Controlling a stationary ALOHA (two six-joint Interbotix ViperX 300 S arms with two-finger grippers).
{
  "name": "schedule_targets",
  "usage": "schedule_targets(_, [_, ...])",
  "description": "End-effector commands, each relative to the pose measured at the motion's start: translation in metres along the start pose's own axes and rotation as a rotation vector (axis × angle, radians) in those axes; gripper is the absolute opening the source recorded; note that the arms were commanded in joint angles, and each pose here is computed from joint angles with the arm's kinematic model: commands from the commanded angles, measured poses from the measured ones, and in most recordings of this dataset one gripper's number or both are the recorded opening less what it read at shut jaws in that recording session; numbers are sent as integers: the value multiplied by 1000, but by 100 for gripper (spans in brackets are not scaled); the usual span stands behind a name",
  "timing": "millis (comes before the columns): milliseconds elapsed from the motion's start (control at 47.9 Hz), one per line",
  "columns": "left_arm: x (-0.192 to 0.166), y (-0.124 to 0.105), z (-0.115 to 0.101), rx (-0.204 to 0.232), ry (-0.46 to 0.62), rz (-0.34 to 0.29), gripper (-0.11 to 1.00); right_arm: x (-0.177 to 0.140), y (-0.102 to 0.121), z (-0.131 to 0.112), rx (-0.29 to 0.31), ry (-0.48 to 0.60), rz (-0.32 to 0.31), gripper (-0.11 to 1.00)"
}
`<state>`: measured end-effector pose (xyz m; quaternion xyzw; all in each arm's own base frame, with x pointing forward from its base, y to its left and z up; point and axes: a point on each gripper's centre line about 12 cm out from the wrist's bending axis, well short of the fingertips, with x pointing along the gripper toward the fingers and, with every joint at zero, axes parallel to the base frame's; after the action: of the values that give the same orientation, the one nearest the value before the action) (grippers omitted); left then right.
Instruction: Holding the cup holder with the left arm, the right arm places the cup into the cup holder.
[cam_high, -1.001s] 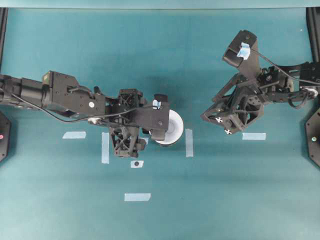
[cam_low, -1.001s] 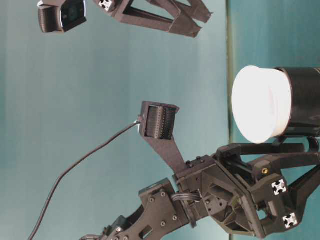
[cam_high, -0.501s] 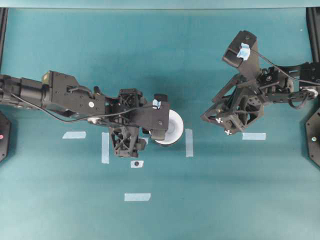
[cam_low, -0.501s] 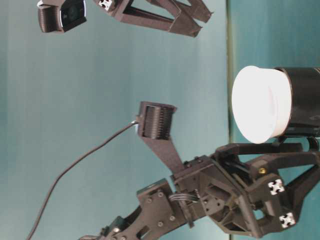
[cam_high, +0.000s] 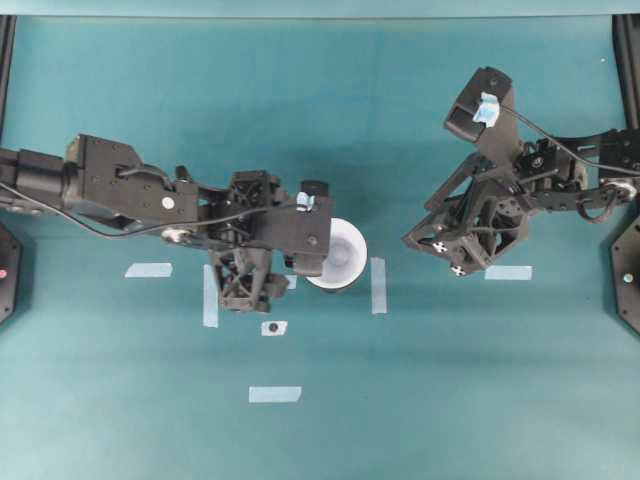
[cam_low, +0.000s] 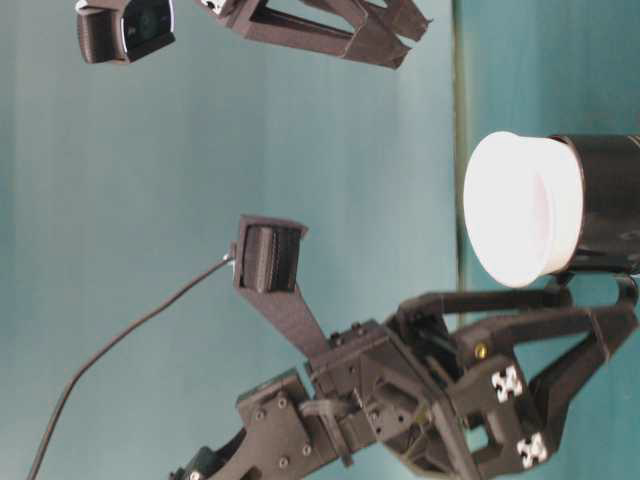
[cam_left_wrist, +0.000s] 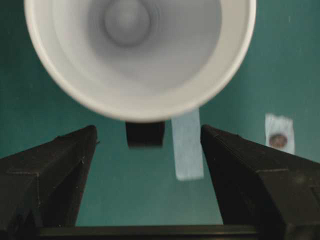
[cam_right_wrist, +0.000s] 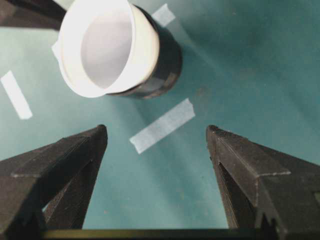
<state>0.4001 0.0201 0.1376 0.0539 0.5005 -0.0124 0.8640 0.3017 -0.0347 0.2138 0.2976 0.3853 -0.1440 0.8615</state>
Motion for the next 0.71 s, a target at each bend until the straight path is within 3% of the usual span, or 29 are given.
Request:
schedule_targets(0, [-16, 2, 7, 2, -28, 7, 86, -8, 5, 5, 0, -29, 22, 85])
schedule_targets(689, [-37, 3, 7, -4, -60, 13, 85, -8, 8, 4, -14, -30, 29, 85])
